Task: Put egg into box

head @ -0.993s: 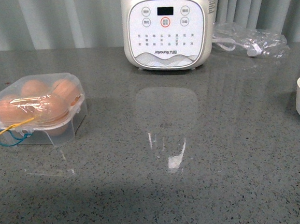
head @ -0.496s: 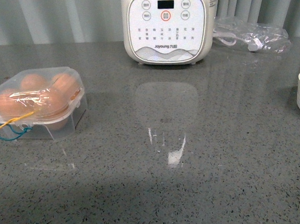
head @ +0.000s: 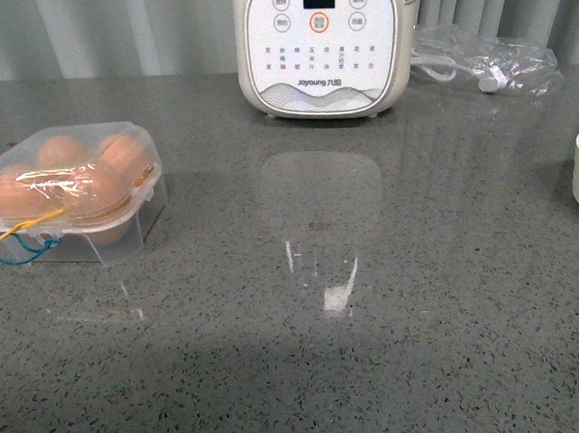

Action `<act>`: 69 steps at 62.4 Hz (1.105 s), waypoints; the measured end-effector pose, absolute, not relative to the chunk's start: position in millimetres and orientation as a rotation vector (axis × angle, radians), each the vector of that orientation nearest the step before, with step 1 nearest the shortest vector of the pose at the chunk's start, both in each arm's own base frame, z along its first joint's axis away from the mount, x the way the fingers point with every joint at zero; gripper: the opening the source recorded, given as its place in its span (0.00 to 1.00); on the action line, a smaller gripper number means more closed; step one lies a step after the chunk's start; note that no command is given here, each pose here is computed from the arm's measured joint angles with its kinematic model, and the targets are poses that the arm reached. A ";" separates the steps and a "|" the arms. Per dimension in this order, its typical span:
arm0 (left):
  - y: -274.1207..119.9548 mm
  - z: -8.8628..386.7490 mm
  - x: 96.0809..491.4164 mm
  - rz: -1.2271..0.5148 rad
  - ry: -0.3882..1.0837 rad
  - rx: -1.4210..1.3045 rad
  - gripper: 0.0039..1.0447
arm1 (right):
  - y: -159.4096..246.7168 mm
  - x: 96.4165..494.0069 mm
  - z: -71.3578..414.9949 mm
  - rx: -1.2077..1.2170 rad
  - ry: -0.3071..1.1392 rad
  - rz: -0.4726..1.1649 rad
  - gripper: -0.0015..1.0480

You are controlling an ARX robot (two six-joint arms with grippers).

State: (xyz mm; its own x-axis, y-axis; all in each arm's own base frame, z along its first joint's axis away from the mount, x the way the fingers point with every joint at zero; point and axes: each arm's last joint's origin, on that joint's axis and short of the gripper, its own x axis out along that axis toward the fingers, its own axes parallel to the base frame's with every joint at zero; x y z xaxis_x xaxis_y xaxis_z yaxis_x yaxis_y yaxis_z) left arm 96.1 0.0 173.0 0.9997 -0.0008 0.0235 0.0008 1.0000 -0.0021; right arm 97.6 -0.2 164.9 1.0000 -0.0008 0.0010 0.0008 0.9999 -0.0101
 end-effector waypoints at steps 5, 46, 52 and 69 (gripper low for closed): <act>0.0 173.0 96.1 0.001 -0.024 -0.002 0.03 | -0.2 97.7 164.8 -0.010 -0.001 -0.001 0.93; 0.0 173.0 96.1 0.000 -0.024 -0.002 0.78 | -0.2 97.6 164.9 -0.010 -0.001 -0.002 0.93; 0.0 173.0 96.1 0.000 -0.024 -0.002 0.94 | -0.2 97.6 164.9 -0.010 -0.001 -0.001 0.93; 0.0 173.0 96.1 0.000 -0.024 -0.002 0.94 | -0.2 97.6 164.9 -0.010 -0.001 -0.002 0.93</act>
State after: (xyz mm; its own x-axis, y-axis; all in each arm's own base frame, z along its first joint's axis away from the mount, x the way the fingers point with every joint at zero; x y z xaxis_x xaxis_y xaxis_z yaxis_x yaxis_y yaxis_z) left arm 96.1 0.0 173.0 0.9997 0.0004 0.0242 -0.0003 1.0000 -0.0021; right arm 97.6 -0.2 164.9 1.0000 -0.0015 0.0010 0.0015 1.0000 -0.0097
